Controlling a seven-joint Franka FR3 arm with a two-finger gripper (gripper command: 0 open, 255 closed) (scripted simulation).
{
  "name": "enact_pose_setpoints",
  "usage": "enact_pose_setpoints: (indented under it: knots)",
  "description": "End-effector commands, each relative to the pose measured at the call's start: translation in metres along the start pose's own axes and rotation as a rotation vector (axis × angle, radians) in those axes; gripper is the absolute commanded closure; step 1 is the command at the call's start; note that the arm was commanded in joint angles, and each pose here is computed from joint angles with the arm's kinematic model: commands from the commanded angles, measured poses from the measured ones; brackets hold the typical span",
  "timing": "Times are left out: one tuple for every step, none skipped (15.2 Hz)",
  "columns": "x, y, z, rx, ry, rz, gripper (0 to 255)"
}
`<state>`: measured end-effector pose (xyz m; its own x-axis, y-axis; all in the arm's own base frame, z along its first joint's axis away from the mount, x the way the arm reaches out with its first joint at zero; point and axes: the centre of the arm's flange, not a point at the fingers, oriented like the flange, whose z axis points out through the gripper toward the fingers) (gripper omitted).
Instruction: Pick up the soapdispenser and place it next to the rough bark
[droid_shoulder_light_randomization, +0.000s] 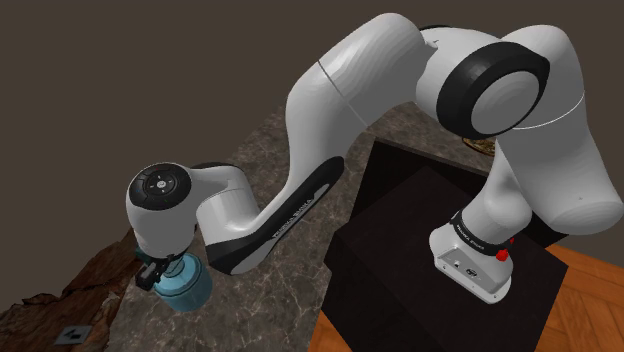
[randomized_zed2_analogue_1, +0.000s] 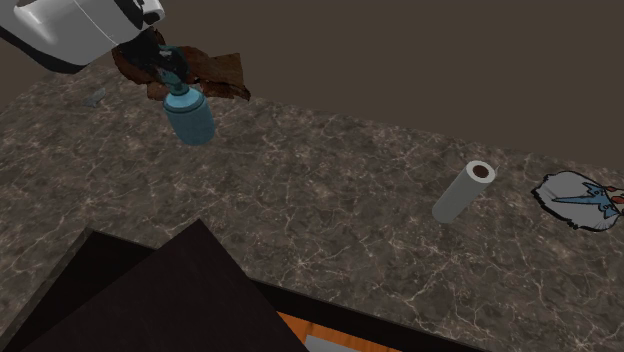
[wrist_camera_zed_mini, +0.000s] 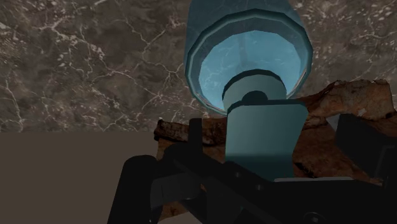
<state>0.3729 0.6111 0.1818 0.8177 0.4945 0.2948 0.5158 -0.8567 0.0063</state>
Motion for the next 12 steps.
enact_pose_setpoints:
  knots:
    - [0.0, 0.0, -0.013, 0.0, 0.0, 0.0, 0]
    - [0.0, 0.0, -0.027, 0.0, 0.0, 0.0, 0]
    - [0.0, 0.0, -0.04, 0.0, 0.0, 0.0, 0]
    - [0.0, 0.0, -0.05, 0.0, 0.0, 0.0, 0]
    - [0.0, 0.0, -0.05, 0.0, 0.0, 0.0, 0]
    - [0.0, 0.0, -0.05, 0.0, 0.0, 0.0, 0]
    - [0.0, 0.0, -0.05, 0.0, 0.0, 0.0, 0]
    - [0.0, 0.0, -0.05, 0.0, 0.0, 0.0, 0]
    - [0.0, 0.0, -0.05, 0.0, 0.0, 0.0, 0]
    - [0.0, 0.0, -0.05, 0.0, 0.0, 0.0, 0]
    - [0.0, 0.0, -0.05, 0.0, 0.0, 0.0, 0]
    - [0.0, 0.0, -0.05, 0.0, 0.0, 0.0, 0]
